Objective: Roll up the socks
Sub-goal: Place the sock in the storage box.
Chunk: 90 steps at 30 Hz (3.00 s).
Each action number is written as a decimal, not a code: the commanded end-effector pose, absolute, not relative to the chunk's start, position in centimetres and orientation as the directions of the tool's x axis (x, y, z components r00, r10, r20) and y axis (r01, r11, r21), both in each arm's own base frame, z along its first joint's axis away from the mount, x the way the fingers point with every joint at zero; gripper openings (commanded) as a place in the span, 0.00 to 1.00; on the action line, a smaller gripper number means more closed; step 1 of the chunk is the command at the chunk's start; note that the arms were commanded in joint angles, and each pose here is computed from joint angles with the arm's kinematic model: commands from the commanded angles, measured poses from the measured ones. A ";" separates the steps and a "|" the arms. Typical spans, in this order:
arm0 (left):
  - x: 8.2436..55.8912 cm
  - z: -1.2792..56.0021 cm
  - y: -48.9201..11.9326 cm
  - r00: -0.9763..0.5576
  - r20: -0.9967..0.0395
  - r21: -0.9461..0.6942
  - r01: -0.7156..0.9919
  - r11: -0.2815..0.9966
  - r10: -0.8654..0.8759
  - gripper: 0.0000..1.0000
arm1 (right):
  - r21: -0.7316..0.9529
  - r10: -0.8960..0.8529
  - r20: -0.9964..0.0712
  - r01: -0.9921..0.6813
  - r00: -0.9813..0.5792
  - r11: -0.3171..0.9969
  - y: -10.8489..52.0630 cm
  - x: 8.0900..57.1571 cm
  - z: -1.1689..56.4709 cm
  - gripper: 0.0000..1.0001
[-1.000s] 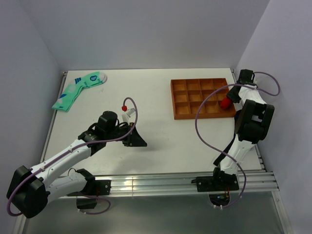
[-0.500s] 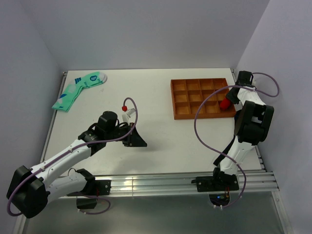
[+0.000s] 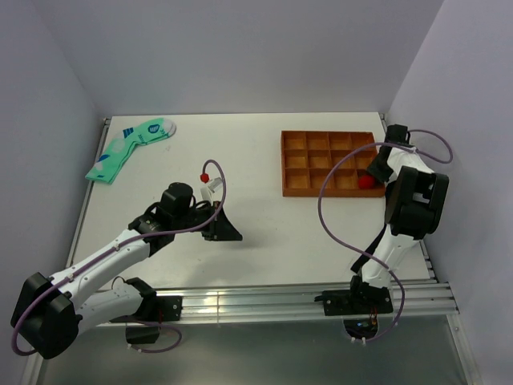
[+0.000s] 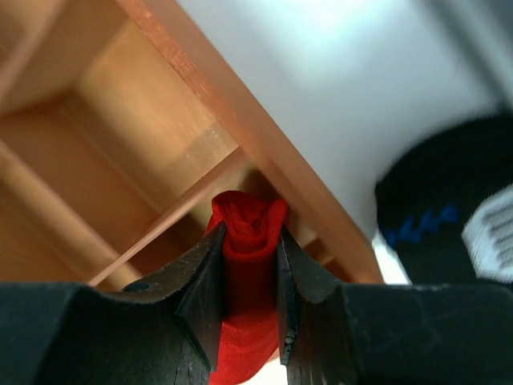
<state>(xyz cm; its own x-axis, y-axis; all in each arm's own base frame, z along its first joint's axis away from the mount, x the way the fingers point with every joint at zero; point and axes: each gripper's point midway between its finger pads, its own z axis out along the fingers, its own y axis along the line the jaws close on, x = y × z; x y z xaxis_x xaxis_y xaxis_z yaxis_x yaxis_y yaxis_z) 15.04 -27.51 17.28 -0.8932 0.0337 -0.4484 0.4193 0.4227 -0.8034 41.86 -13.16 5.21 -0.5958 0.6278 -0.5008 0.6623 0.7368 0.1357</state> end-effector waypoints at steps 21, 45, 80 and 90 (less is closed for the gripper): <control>15.3 18.4 -27.7 -0.884 -0.467 -0.808 0.431 0.402 0.010 0.05 | -0.151 0.622 -0.363 0.703 -0.693 0.695 -15.0 38.2 2.1 0.00; 15.6 18.7 -27.8 -0.884 -0.468 -0.807 0.428 0.407 0.002 0.05 | -0.172 0.576 -0.396 0.674 -0.715 0.718 -14.7 39.7 2.4 0.00; 15.7 18.4 -27.9 -0.887 -0.461 -0.810 0.423 0.407 0.005 0.05 | -0.156 0.577 -0.418 0.682 -0.701 0.715 -14.7 39.9 3.5 0.20; 15.7 18.3 -27.9 -0.888 -0.460 -0.810 0.422 0.407 0.006 0.05 | -0.128 0.604 -0.417 0.702 -0.679 0.701 -14.4 39.9 4.4 0.38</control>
<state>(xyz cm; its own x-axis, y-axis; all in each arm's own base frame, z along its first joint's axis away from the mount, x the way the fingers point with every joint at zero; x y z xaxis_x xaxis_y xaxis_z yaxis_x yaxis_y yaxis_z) 15.16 -27.55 17.24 -0.9019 0.0197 -0.4316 0.3974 0.4297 -0.8108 39.03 -13.64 3.15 -0.7096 0.5972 -0.3741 0.6786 0.7221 -0.1344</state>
